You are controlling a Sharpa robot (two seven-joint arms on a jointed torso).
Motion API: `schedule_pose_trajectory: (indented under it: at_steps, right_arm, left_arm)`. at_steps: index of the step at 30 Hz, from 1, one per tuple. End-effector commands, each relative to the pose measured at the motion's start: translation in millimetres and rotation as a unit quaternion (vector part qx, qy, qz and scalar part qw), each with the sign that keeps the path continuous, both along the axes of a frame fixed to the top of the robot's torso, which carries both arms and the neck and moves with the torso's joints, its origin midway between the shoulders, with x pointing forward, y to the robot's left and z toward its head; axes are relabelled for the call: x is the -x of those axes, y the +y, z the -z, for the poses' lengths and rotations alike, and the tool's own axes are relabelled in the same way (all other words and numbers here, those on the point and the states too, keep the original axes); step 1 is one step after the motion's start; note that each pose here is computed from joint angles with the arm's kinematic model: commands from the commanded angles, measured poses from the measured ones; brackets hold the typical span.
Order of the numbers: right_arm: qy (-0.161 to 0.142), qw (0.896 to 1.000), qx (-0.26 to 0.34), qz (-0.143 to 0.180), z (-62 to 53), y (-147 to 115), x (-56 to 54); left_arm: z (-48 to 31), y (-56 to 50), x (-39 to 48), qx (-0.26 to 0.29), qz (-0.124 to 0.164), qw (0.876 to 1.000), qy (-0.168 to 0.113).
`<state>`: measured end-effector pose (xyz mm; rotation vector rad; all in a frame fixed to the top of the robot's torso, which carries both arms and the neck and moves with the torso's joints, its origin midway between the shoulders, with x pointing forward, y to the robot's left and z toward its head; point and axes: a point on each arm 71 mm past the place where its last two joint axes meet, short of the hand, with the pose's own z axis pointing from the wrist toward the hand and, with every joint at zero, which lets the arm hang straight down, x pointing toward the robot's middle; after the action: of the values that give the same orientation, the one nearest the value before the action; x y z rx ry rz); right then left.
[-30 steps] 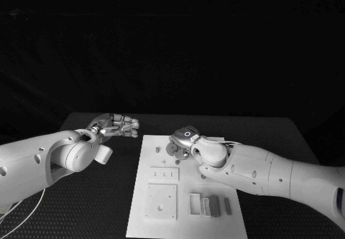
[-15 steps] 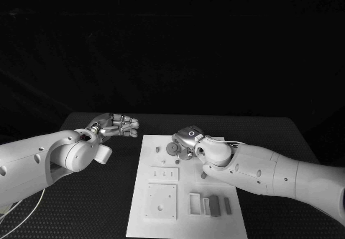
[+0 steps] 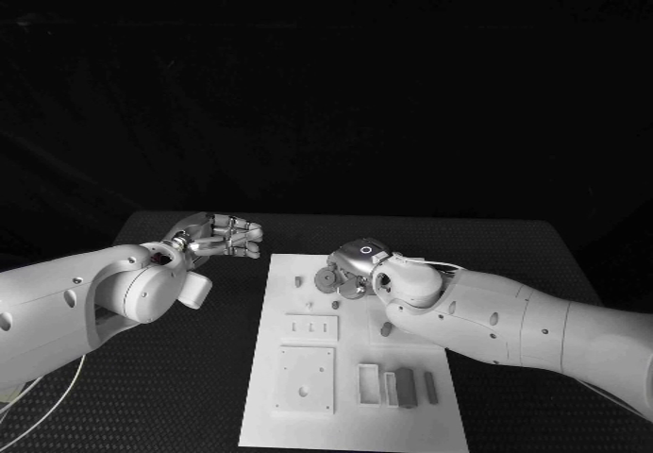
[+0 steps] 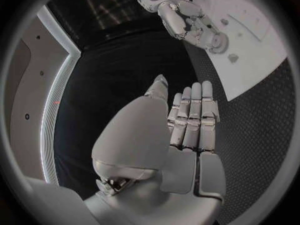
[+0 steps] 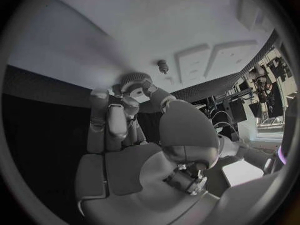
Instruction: Assemble the parts on the task board
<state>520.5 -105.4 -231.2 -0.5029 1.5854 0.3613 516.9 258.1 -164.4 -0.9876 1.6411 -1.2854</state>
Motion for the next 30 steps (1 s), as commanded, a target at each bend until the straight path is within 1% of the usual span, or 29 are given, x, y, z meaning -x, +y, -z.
schedule_pose_trajectory:
  at_steps: [1, 4, 7, 10, 14, 19, 21, 30]
  right_arm:
    - [0.059, 0.998, 0.0, 0.011, 11.3, -4.1, -0.3]
    - [0.072, 0.997, 0.002, 0.019, 13.3, -6.4, -1.7]
    - [0.089, 0.996, -0.009, 0.028, 14.4, -8.6, -3.0]
    - [0.093, 0.995, -0.014, 0.026, 14.3, -9.0, -2.6]
    - [0.111, 0.993, -0.022, 0.023, 15.1, -7.5, -1.5]
    - [0.115, 0.993, -0.019, 0.016, 14.7, -3.3, 0.0]
    - [0.12, 0.993, -0.015, 0.017, 15.2, -3.8, -0.6]
    - [0.121, 0.992, -0.008, 0.022, 15.6, -8.6, -2.9]
  left_arm:
    - [-1.5, -2.2, 0.4, 0.002, 0.009, 1.0, -0.001]
    - [-1.5, -2.6, 0.5, 0.002, 0.01, 1.0, -0.001]
    - [-1.4, -2.3, 0.9, 0.002, 0.01, 1.0, 0.0]
    - [-1.4, -1.7, 0.9, 0.002, 0.009, 1.0, 0.0]
    - [-1.3, -1.3, 1.1, 0.002, 0.009, 1.0, 0.001]
    - [-1.3, -1.9, 1.1, 0.002, 0.009, 1.0, 0.001]
    - [-1.3, -1.7, 1.1, 0.002, 0.009, 1.0, 0.001]
    - [-1.5, -1.4, 1.5, 0.002, 0.008, 1.0, 0.001]
